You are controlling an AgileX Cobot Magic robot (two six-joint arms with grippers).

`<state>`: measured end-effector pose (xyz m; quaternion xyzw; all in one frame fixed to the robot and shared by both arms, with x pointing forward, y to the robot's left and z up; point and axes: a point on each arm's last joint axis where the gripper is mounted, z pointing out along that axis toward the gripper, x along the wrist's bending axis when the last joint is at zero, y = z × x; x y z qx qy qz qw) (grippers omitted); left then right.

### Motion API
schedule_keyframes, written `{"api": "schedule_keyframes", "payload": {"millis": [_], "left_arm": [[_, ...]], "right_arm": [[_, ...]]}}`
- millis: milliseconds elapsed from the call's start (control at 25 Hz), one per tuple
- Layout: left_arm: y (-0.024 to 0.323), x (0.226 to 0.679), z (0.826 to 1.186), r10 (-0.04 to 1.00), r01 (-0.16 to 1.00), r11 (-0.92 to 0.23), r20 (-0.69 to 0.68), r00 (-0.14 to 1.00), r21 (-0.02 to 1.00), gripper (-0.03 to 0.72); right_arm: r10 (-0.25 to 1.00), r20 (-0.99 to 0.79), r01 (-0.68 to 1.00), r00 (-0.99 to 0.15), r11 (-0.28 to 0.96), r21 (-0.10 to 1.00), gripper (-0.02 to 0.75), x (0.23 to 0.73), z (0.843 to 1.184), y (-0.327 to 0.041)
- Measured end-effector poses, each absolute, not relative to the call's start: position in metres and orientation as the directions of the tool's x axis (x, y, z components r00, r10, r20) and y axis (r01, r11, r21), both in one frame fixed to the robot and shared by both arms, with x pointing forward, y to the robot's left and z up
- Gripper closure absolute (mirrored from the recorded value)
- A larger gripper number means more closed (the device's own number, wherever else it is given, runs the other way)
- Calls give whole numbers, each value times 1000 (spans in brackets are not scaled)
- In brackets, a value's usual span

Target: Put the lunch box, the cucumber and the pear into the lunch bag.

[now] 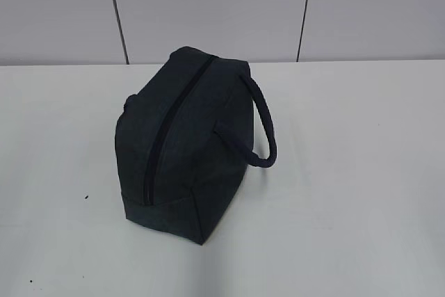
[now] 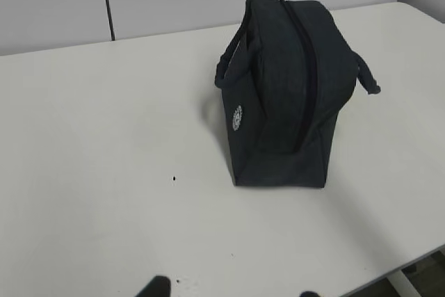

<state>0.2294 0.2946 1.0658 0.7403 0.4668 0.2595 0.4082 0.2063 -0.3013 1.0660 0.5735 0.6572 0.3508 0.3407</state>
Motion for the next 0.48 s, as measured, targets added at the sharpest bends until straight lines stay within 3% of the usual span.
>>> {"api": "schedule_keyframes", "payload": {"millis": [480], "left_arm": [[299, 234, 1055, 934, 481, -168, -17, 356, 860, 404]], "right_arm": [[993, -45, 517, -110, 96, 851, 413, 226, 1044, -300]]}}
